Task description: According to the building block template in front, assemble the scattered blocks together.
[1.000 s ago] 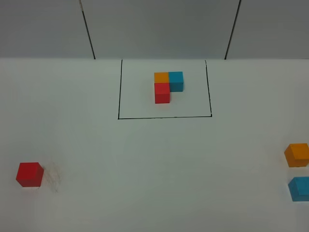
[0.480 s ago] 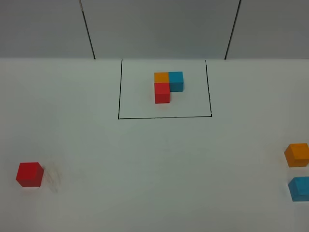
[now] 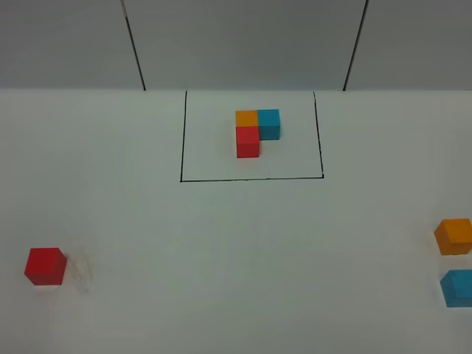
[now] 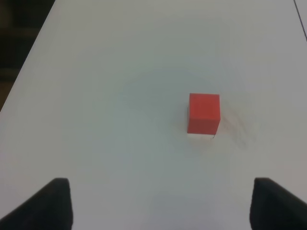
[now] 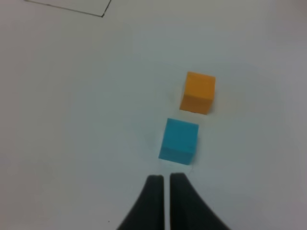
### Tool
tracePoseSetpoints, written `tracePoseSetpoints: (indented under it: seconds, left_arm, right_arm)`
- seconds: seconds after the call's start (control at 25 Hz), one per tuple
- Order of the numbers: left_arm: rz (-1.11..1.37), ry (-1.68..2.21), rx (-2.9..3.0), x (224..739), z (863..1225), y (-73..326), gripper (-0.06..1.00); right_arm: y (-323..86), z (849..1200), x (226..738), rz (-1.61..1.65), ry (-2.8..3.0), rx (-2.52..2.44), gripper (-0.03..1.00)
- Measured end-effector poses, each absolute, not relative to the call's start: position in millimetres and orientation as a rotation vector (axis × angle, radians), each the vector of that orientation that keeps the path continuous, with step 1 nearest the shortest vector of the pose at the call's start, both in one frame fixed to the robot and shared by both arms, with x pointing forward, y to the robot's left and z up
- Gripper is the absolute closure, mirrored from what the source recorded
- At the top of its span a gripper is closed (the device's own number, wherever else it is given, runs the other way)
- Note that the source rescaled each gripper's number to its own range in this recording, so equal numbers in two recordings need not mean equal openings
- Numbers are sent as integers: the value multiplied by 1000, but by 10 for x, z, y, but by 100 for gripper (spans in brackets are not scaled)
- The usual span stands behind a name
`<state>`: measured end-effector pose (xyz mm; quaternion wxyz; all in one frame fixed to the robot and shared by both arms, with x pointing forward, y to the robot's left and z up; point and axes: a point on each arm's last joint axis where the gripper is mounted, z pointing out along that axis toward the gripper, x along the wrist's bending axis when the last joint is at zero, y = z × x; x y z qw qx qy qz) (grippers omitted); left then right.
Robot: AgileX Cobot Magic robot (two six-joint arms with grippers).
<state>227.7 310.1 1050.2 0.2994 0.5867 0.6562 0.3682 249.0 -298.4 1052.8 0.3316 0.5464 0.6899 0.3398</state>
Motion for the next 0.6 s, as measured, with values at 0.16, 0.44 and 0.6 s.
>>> tracePoseSetpoints:
  seconds: [0.16, 0.44, 0.6]
  left_arm:
    - [980, 1739, 1557, 2312, 10693, 3103, -5]
    - [954, 1767, 1585, 2533, 11124, 3111, -6]
    - [874, 1808, 1632, 2808, 11301, 3099, -6]
  right_arm:
    - [-2984, 10528, 2490, 888, 1803, 1428, 97]
    - [-2984, 10528, 2490, 888, 1803, 1428, 97]
    - [-2984, 10528, 2490, 888, 1803, 1428, 97]
